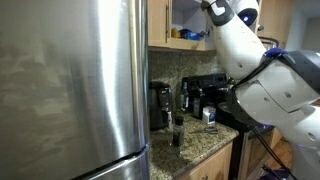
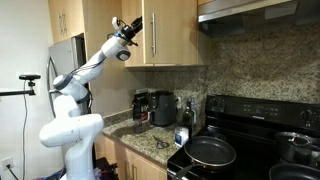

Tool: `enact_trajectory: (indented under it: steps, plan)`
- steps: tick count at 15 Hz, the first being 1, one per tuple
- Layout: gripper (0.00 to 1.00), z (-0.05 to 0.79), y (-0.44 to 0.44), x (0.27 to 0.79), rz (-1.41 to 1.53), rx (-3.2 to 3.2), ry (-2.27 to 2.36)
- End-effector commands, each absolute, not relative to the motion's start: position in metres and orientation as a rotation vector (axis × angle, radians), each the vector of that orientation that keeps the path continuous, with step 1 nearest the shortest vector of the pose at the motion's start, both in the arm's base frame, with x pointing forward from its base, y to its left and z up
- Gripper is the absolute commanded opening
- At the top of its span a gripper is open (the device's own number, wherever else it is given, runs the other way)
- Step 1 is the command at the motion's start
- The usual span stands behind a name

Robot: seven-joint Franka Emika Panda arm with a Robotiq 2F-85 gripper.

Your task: Close the drawer of the air fryer, open the right upper cabinet door, remove the black bottle from the cabinet and put it on the countertop

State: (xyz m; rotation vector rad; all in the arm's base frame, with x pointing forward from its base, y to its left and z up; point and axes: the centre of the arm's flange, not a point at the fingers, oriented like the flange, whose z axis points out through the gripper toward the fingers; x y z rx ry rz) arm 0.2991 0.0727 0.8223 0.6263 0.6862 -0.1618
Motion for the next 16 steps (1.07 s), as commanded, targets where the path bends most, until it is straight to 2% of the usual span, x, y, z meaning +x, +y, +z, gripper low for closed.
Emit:
enact_trajectory:
  steps: [1,11,16]
  plan:
    - [1.00,0.846,0.075,0.306,-0.251,0.775,0.565]
    - [1.00,0.829,-0.005,0.280,-0.293,0.988,0.188]
    - [1.00,0.829,0.032,0.276,-0.325,0.682,0.273]
